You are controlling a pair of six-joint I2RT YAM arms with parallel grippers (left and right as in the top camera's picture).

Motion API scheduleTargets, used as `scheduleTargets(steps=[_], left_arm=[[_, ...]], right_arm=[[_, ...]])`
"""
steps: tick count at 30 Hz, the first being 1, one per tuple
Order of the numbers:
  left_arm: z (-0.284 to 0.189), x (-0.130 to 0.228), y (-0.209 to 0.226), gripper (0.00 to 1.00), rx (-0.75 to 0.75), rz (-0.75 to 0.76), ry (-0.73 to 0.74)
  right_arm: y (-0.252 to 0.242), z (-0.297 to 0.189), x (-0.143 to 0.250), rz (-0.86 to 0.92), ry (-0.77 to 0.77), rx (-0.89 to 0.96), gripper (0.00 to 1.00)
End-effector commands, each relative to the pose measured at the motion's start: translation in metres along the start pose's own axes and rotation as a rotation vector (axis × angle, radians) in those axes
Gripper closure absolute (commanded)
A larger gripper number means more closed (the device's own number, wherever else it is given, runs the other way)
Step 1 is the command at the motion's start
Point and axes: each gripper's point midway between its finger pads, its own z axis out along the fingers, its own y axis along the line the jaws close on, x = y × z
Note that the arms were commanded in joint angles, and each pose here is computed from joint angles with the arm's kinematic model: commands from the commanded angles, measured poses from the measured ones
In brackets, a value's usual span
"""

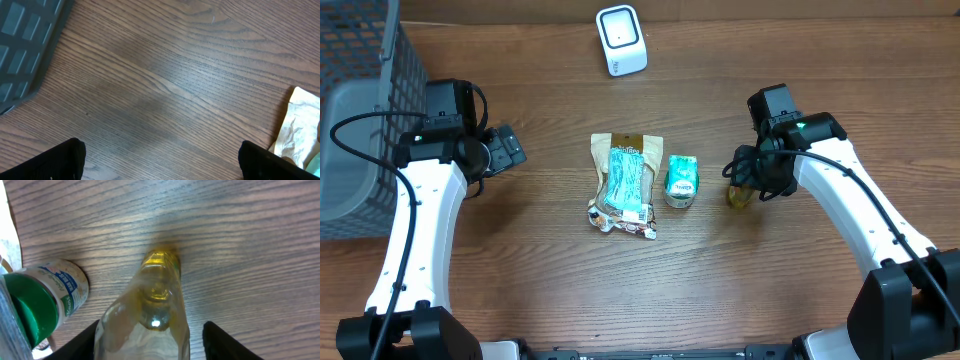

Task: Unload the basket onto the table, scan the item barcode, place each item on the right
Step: 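Lower the right gripper around the juice bottle and close on it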

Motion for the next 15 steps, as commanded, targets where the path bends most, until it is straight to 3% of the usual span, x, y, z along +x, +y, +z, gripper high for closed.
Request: scheduleTargets(steps=[1, 15], left_arm=[[-0.0059, -0.0046, -0.0008, 0.0, 0.002, 0.012, -0.023], [-0.0059, -0.0047, -0.0008, 0.0, 0.002, 0.013, -0.023]], right_arm=[[0.0008, 0.0004, -0.0018, 0.0, -0.008, -0.005, 0.45], [0.0014, 0.0003, -0.0015, 0.009, -0.006, -0.009, 0.5]])
